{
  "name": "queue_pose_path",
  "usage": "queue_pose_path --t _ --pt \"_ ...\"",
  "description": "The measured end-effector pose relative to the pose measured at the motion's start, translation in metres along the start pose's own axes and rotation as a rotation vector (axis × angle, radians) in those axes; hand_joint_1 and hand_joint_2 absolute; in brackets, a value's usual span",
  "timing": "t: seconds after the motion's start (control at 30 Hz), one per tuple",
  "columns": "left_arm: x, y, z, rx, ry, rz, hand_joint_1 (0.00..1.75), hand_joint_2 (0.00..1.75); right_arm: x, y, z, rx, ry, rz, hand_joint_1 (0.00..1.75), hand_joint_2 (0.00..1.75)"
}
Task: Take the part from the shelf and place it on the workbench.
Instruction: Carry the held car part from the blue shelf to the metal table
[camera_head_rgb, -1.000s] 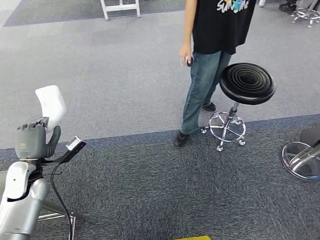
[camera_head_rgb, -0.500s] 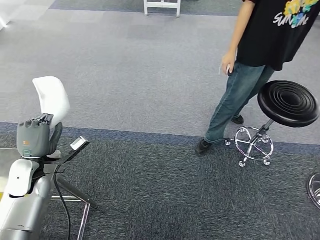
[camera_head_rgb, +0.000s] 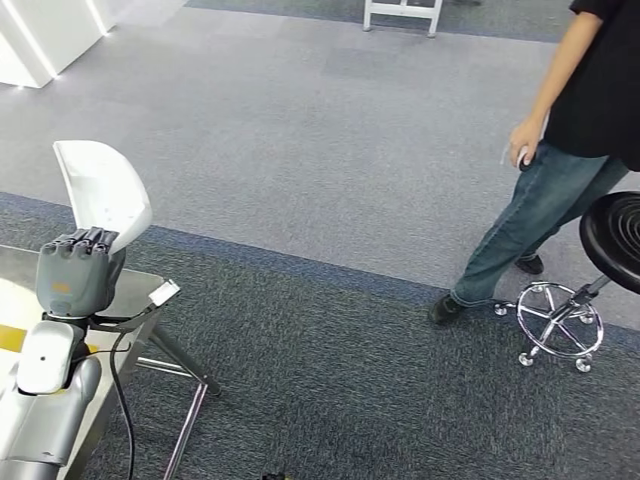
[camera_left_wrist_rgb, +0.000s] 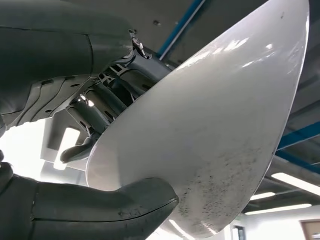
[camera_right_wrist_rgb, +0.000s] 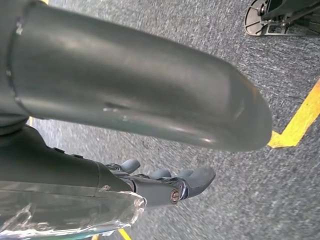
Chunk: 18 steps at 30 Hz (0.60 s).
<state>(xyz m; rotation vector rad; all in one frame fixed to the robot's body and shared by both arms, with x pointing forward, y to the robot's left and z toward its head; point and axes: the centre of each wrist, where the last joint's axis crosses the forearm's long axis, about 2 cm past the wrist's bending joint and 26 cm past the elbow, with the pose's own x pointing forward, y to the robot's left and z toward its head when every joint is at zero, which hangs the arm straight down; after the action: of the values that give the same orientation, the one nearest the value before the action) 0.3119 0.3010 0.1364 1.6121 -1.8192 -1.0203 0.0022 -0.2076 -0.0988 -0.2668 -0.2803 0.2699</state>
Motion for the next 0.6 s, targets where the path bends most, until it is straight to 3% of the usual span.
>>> queue_pose_path --t 0.37,0.6 --pt "-0.003 -0.001 -0.002 -0.011 0.018 -0.027 1.75 1.75 0.005 -0.001 -0.002 -0.008 -0.010 0.001 0.00 0.00" --pt "-0.001 -0.012 0.001 -0.164 0.028 -0.040 1.75 1.75 0.003 -0.001 -0.002 -0.009 -0.003 -0.002 0.00 0.00"
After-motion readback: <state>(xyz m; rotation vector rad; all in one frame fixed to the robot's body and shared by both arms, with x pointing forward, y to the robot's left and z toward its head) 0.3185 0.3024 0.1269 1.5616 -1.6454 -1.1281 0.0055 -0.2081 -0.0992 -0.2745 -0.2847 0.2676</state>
